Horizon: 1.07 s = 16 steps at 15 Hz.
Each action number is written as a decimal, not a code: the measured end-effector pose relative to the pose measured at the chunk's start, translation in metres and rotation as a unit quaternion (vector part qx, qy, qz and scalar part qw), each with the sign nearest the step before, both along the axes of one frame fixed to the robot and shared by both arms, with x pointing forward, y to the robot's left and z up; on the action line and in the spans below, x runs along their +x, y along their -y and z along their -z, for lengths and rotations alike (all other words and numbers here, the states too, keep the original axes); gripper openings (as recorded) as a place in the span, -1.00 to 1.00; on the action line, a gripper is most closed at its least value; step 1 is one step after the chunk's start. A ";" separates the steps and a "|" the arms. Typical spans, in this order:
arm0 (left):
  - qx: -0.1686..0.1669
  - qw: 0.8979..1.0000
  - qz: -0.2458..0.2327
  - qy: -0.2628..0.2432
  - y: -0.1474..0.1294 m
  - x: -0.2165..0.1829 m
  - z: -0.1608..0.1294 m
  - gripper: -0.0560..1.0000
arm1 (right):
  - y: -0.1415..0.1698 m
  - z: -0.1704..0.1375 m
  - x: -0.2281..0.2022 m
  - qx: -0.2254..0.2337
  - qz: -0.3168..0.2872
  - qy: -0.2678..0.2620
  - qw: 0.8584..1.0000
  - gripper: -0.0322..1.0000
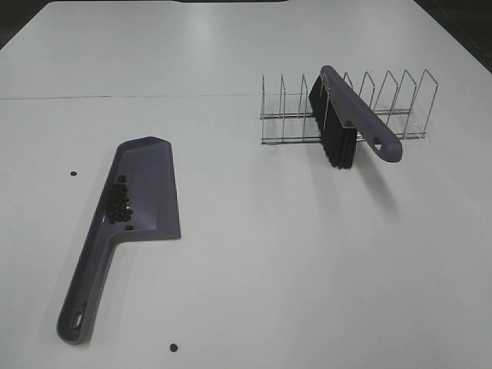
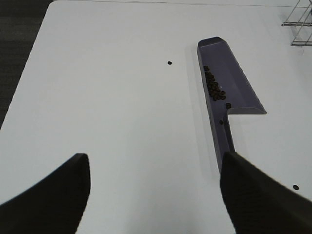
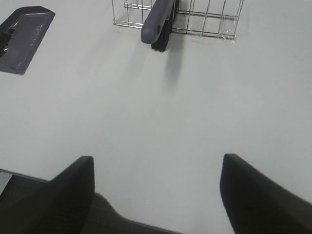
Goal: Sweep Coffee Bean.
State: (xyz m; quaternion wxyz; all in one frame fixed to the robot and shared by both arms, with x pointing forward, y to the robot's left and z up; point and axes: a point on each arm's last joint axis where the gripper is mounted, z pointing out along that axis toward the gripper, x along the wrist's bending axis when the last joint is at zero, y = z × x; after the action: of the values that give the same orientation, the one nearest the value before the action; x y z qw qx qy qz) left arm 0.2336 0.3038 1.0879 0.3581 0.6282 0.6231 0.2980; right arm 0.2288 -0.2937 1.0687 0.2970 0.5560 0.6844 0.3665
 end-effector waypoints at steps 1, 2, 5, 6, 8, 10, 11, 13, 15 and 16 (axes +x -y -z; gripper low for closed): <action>0.000 1.000 0.000 0.004 0.000 -0.003 0.007 0.40 | 0.001 0.008 -0.006 0.001 0.000 0.012 1.000 0.29; 0.000 1.000 0.001 0.008 -0.001 -0.006 0.014 0.40 | 0.001 0.015 -0.007 0.001 0.001 0.014 1.000 0.29; -0.004 1.000 0.002 0.029 -0.001 -0.014 0.028 0.40 | 0.001 0.028 -0.001 0.004 0.008 -0.007 1.000 0.29; -0.002 1.000 0.003 0.029 -0.001 -0.013 0.029 0.40 | 0.001 0.031 0.002 0.009 0.015 0.001 1.000 0.29; 0.003 0.999 0.008 0.046 -0.001 -0.011 0.028 0.40 | 0.001 0.032 0.006 0.015 0.023 0.009 1.000 0.29; 0.006 0.998 0.015 0.061 0.000 -0.006 0.031 0.40 | 0.001 0.032 0.006 0.016 0.023 0.010 1.000 0.29; 0.008 0.998 0.016 0.060 0.001 -0.005 0.032 0.40 | 0.001 0.032 0.006 0.016 0.023 0.010 1.000 0.29; 0.013 0.998 0.020 0.065 0.001 -0.004 0.033 0.40 | 0.001 0.032 0.006 0.016 0.023 0.010 1.000 0.29; 0.014 0.997 0.020 0.067 0.001 -0.004 0.032 0.40 | 0.004 0.032 0.006 0.018 0.040 0.009 0.999 0.29; 0.014 0.997 0.020 0.067 0.001 -0.004 0.032 0.40 | 0.004 0.032 0.006 0.019 0.044 0.009 0.999 0.29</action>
State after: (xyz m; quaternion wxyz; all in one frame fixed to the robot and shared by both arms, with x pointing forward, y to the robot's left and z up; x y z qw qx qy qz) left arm 0.2299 0.3030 1.0557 0.3964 0.6240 0.5809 0.3408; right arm 0.2350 -0.2979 1.0364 0.3083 0.5875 0.6499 0.3706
